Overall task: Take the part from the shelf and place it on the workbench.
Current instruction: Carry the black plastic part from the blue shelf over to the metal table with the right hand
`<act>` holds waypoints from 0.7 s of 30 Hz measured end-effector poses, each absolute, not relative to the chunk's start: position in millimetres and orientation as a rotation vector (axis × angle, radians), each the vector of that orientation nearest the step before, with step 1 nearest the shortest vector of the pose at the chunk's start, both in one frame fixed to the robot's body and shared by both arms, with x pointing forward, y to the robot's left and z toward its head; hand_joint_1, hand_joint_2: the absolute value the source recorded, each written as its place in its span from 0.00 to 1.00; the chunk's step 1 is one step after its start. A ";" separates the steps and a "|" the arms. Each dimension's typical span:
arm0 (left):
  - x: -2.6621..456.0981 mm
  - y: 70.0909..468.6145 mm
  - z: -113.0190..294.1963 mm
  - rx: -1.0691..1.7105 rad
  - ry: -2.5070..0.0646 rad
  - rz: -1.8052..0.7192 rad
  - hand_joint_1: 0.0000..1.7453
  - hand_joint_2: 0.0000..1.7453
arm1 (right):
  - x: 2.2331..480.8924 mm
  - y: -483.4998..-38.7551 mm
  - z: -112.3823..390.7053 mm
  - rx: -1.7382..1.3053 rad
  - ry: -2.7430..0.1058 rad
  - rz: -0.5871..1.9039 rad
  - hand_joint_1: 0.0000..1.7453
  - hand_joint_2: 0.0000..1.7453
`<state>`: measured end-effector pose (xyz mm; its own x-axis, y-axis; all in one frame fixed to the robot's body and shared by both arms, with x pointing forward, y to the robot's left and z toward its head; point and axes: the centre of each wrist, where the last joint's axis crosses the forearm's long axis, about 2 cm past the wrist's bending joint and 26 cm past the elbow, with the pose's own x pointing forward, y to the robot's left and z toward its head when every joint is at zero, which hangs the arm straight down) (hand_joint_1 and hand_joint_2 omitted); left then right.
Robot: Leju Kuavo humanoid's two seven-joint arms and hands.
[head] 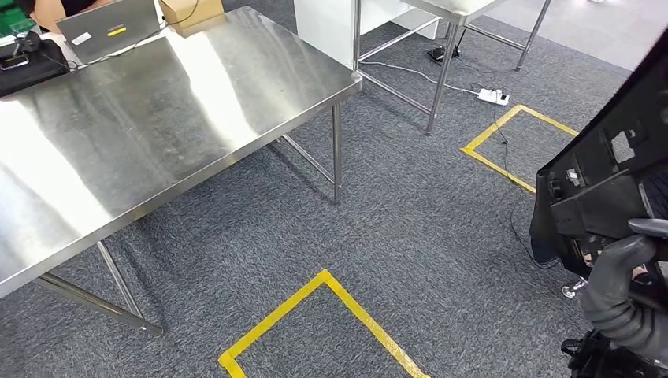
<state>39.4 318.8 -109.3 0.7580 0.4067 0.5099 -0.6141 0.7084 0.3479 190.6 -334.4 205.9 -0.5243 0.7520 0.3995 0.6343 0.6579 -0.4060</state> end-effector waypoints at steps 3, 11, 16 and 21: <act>41.4 317.1 -109.1 0.525 -0.423 0.572 0.00 1.00 | 190.5 -334.6 205.9 -1.070 -2.324 0.282 0.99 1.00; 42.1 317.5 -109.0 0.520 -0.440 0.506 0.00 1.00 | 194.6 -335.5 209.8 -1.060 -2.342 0.278 0.99 1.00; 43.0 314.5 -109.1 0.512 -0.450 0.483 0.00 1.00 | 195.1 -336.2 210.3 -1.046 -2.354 0.289 0.99 1.00; 41.2 308.8 -109.6 0.497 -0.461 0.461 0.00 1.00 | 192.6 -337.8 206.7 -1.016 -2.368 0.298 0.99 1.00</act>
<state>41.2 308.8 -109.6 0.7993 0.3030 0.5190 -0.5194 0.7827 0.3430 192.6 -337.8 206.7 -0.5691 0.7226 0.3924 0.6029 0.6912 -0.3984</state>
